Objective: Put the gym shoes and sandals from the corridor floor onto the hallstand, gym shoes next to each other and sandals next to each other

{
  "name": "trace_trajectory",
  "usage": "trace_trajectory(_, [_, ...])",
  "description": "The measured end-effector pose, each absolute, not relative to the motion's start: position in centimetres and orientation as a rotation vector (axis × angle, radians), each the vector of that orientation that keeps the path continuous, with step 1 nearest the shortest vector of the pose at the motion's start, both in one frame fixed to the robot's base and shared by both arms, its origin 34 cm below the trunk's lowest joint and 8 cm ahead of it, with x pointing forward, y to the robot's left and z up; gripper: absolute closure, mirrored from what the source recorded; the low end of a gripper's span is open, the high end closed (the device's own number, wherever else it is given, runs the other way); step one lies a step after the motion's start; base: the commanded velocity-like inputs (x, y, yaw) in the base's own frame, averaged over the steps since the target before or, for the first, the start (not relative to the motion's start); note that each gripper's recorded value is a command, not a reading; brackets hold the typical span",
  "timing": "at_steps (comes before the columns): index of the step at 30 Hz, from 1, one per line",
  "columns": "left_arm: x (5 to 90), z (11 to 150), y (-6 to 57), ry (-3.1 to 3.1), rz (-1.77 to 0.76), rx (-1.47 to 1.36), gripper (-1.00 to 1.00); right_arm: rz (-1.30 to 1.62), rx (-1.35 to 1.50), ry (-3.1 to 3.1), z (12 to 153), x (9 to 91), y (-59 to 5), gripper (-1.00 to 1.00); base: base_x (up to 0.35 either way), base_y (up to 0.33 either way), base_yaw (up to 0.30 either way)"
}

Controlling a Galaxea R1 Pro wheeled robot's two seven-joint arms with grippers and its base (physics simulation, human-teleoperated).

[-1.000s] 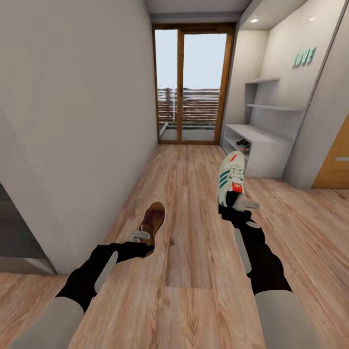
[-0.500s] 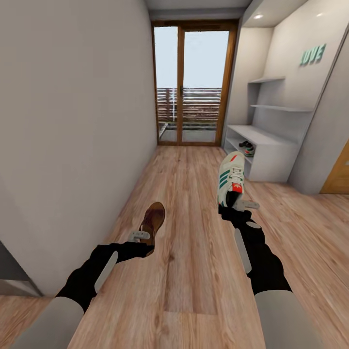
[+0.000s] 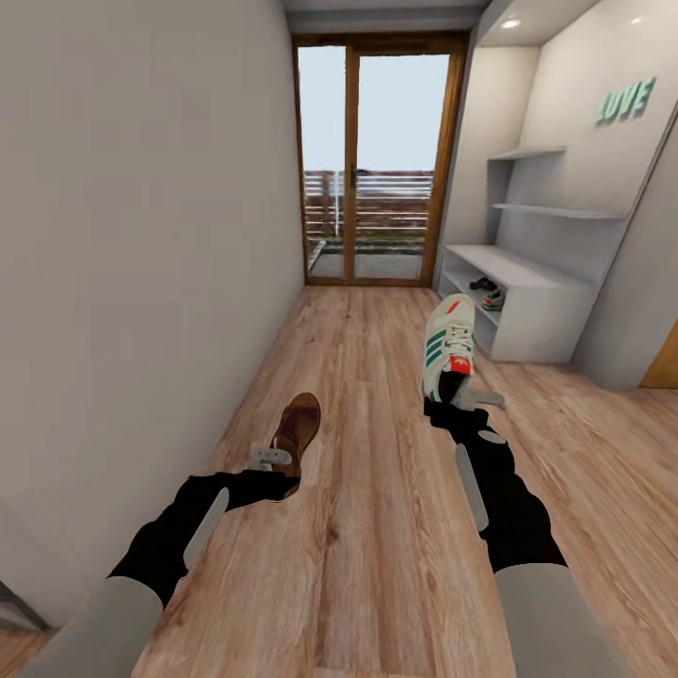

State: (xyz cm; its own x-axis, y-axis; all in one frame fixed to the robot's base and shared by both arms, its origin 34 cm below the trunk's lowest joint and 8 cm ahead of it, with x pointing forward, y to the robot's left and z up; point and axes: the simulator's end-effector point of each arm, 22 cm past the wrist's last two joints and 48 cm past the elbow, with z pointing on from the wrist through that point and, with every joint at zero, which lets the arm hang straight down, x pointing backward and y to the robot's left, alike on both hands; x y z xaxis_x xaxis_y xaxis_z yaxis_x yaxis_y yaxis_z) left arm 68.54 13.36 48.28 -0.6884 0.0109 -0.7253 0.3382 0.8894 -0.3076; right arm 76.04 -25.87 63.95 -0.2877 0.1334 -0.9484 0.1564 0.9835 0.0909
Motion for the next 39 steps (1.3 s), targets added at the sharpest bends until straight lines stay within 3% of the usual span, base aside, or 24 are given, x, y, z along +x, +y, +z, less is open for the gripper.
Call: trace_trajectory(39, [68.54,48.28,13.36,2.279,-0.546,0.249,1.00,-0.023,0.210,1.868,63.95,76.04,-25.87,1.00,0.346,0.000,0.000])
